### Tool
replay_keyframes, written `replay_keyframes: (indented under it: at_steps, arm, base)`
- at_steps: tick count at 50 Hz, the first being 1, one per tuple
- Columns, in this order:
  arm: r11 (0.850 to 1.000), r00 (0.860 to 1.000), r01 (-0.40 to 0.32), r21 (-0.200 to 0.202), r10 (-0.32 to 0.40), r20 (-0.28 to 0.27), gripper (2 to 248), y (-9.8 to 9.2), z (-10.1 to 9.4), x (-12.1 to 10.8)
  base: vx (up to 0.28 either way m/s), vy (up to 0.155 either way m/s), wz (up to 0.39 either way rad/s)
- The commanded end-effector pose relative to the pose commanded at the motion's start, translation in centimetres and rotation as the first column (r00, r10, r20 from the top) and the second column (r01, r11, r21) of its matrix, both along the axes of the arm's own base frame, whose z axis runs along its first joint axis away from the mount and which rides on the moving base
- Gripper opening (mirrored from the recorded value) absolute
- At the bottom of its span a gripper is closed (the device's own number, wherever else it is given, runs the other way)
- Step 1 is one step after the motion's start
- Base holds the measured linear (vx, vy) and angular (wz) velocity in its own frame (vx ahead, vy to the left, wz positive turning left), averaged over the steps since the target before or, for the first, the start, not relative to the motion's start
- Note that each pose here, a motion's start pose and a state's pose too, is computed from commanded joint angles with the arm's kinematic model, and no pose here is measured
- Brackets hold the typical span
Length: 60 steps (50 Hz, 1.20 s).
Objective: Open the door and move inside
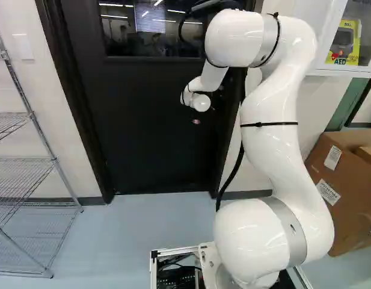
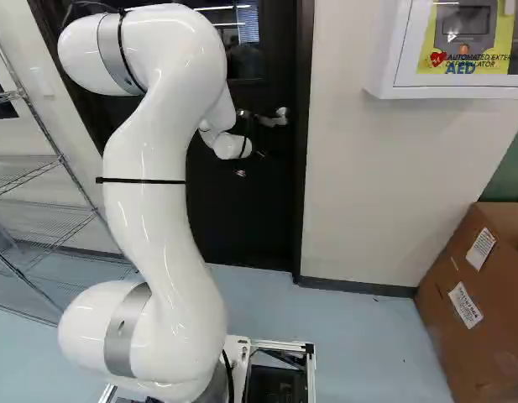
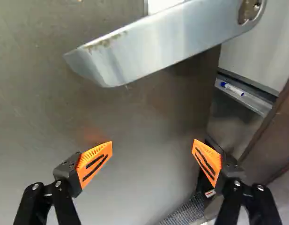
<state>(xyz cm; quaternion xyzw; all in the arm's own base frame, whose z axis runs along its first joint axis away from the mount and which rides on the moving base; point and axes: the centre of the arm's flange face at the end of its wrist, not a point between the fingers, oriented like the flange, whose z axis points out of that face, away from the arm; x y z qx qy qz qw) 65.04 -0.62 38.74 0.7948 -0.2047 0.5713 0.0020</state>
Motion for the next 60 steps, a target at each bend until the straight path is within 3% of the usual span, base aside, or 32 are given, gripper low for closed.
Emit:
replay_keyframes:
  at_steps: [22, 60]
  arm:
    - [0.983, 0.986, -0.163, -0.081, 0.165, 0.021, 247, 3.9, -0.3, 3.0]
    - [0.971, 0.970, -0.220, -0.093, 0.227, 0.083, 247, 8.6, -1.6, 9.3]
  base:
    - [0.000, 0.000, 0.000]
    - [0.000, 0.000, 0.000]
